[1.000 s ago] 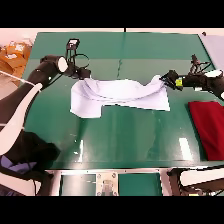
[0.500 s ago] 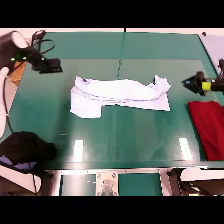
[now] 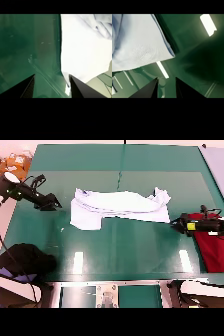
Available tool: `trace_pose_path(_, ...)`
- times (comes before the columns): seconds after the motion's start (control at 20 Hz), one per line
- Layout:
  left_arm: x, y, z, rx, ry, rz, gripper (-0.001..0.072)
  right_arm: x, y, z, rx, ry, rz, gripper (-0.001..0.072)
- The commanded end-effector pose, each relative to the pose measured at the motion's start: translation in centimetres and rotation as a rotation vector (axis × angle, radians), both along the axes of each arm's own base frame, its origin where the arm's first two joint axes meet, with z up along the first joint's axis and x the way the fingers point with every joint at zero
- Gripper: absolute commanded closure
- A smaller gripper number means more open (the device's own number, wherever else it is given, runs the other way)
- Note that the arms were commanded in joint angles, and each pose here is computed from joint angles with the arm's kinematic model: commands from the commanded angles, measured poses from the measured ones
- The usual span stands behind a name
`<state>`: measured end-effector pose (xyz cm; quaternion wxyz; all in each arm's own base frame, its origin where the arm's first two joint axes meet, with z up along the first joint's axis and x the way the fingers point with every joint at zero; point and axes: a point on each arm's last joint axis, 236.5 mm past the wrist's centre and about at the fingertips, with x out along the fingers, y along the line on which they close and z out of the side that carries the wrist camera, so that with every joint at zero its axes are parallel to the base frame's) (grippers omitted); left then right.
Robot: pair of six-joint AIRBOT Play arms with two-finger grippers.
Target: Fold the shirts.
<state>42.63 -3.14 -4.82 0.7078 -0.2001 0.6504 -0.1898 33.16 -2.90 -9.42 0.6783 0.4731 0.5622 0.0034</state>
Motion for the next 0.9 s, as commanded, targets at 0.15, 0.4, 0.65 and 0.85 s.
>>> trace_pose_path(0.15, 0.4, -0.8, -0.1, -0.057, -0.027, 0.014, 0.0220, 5.6, 1.0, -1.6, -0.104, -0.102, -0.158, 0.0437)
trace_pose_path(0.4, 1.2, -0.9, -0.7, -0.061, -0.054, 0.049, 0.0220, 6.4, 0.9, -0.9, -0.129, -0.143, -0.119, 0.0691)
trace_pose_path(0.65, 1.8, -3.8, -1.7, -0.189, -0.087, 0.122, 0.0220, 6.0, 1.7, -0.8, -0.116, -0.148, -0.074, 0.0691)
trace_pose_path(0.85, -0.8, -8.3, -4.2, -0.178, -0.041, 0.030, 0.0221, 6.0, 1.8, -0.7, -0.112, -0.147, -0.070, 0.0691)
